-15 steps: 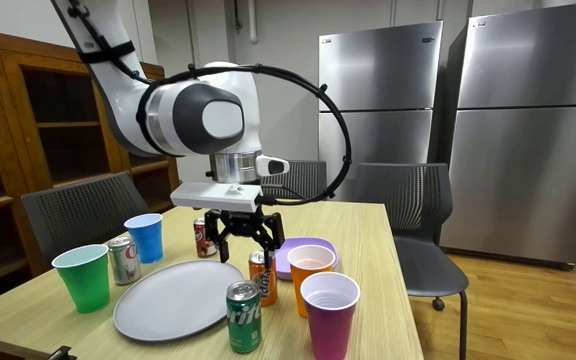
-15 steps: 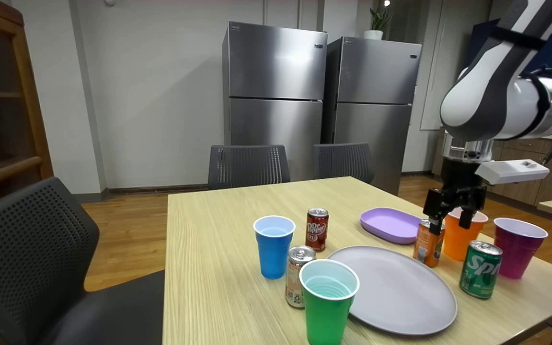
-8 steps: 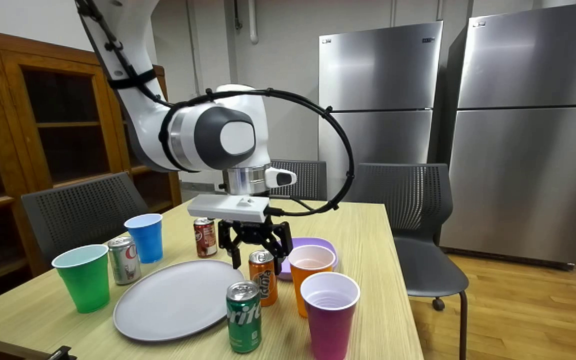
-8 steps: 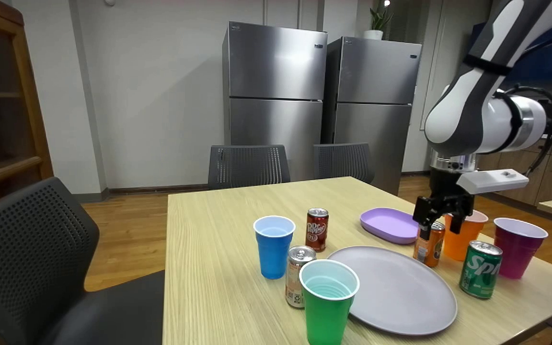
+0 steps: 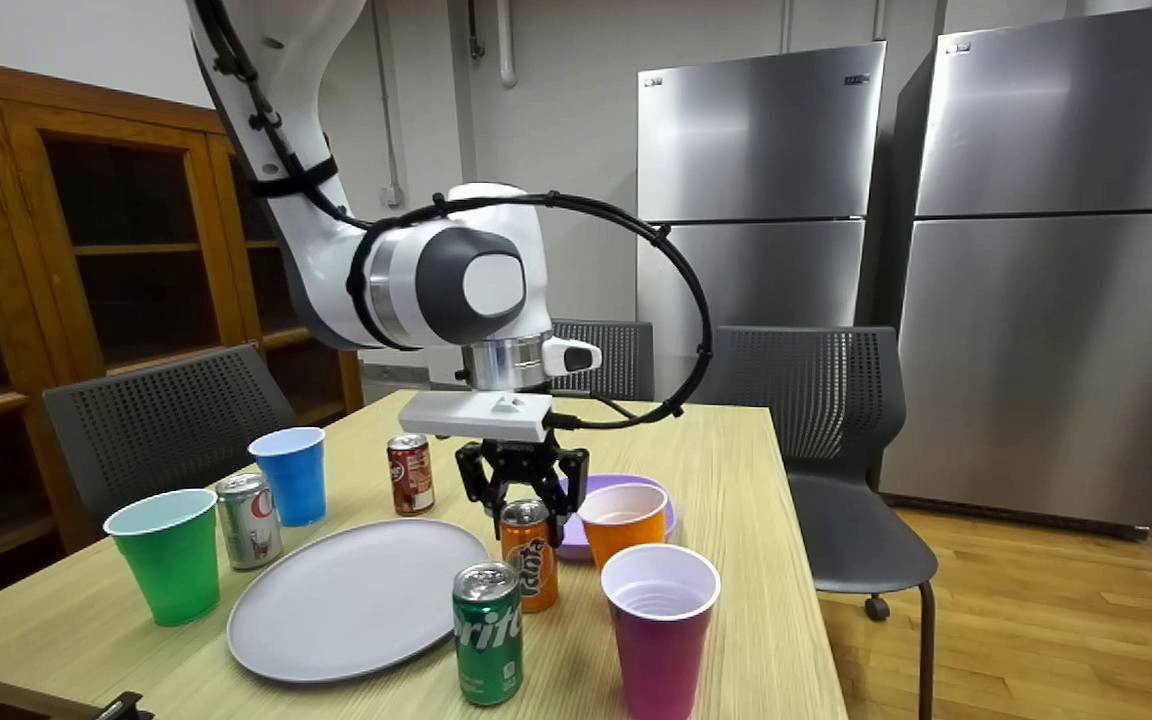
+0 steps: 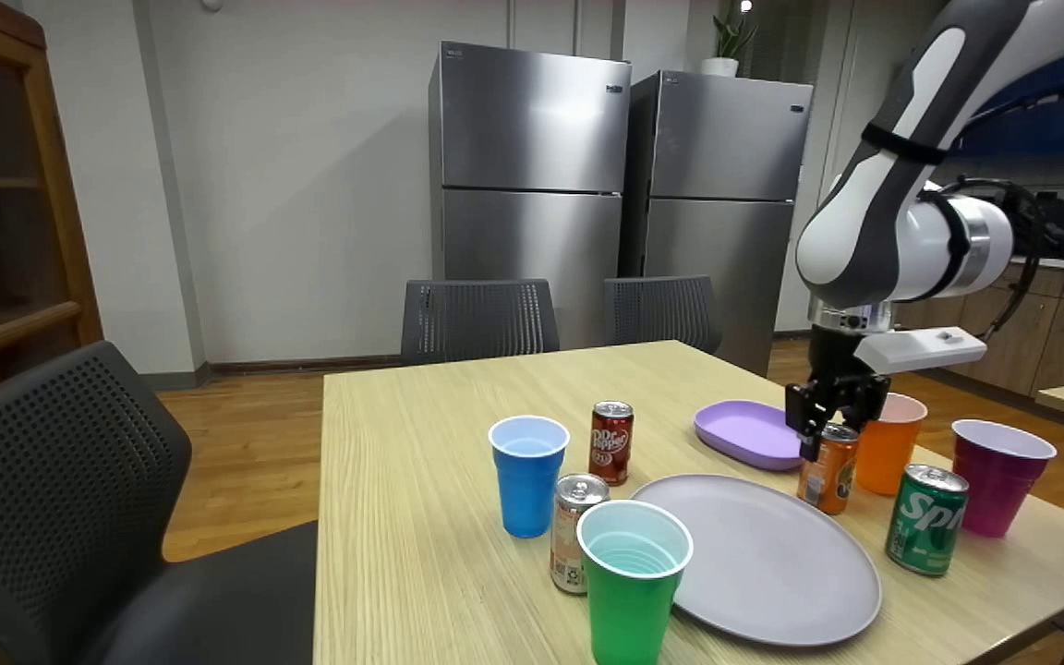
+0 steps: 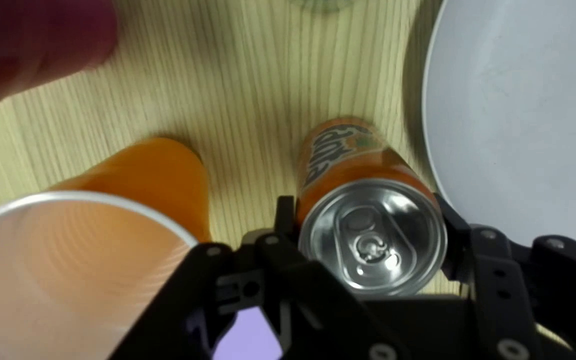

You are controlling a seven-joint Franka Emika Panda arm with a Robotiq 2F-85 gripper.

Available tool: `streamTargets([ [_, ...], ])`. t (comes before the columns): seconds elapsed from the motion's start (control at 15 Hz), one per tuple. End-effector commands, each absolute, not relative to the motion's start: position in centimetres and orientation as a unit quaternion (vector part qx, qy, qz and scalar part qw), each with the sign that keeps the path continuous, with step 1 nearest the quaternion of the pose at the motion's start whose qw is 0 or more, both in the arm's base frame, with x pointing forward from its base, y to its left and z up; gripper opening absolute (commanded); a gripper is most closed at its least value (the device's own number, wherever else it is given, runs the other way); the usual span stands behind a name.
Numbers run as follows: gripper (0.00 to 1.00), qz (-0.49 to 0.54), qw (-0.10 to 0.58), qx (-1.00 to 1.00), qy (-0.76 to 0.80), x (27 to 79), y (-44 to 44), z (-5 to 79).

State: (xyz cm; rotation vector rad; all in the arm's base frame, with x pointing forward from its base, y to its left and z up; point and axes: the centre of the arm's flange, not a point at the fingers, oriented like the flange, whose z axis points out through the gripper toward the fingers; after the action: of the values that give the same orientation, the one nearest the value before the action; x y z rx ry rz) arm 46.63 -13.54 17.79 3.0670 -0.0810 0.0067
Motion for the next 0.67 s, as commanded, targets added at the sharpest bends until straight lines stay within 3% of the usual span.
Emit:
streamTargets([
  [0.0,0.38,0.005,0.040,0.999,-0.031,47.2,-13.8,17.7],
  [0.6,0.38,0.010,0.037,0.999,-0.030,45.6,-13.5,19.0],
])
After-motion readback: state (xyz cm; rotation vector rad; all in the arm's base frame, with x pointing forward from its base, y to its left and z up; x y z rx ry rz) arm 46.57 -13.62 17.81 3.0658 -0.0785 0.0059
